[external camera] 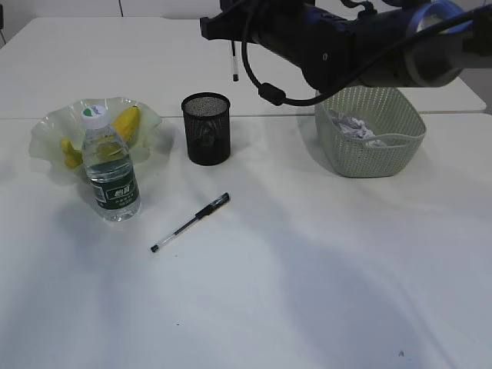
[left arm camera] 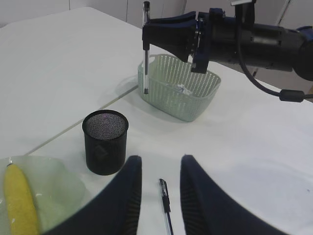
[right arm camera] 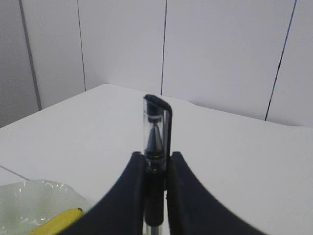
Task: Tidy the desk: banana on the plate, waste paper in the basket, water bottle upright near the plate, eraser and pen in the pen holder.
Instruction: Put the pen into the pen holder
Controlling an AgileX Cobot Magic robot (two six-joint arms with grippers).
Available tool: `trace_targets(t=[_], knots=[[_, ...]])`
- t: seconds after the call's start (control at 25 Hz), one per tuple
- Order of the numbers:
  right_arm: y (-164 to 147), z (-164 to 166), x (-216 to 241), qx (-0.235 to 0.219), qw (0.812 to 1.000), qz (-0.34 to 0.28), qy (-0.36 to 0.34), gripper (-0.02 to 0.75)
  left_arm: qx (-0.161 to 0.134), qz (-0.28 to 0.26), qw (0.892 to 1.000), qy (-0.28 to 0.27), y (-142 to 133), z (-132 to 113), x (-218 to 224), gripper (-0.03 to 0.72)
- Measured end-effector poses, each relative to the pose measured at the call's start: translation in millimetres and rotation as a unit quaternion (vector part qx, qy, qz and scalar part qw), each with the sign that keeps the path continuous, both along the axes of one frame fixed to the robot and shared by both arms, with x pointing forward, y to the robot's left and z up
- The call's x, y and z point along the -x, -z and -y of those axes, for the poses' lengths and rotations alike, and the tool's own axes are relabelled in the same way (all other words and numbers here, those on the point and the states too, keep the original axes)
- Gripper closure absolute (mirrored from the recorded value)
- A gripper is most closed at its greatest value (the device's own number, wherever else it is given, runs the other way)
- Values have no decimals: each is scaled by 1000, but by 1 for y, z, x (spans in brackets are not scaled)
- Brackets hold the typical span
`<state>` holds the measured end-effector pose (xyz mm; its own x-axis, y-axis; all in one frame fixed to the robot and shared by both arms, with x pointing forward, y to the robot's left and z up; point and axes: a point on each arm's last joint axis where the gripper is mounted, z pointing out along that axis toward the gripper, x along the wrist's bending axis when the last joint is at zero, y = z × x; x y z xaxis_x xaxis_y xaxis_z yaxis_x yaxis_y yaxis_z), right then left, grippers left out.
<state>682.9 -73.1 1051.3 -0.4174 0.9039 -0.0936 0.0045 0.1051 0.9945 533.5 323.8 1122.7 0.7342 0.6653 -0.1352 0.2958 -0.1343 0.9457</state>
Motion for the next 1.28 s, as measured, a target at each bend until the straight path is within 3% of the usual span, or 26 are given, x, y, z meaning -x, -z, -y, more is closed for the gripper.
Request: trace_targets(t=[0.24, 0.88, 1.28], knots=[[7, -4, 0, -31, 999, 14, 1, 677, -1, 0, 1000, 0, 0, 0, 0, 508], [58, -18, -9, -38, 999, 0, -17, 678, -9, -3, 1000, 11, 2, 5, 0, 508], [68, -21, -11, -39, 998, 35, -26, 679, -12, -5, 1000, 13, 2, 5, 0, 508]])
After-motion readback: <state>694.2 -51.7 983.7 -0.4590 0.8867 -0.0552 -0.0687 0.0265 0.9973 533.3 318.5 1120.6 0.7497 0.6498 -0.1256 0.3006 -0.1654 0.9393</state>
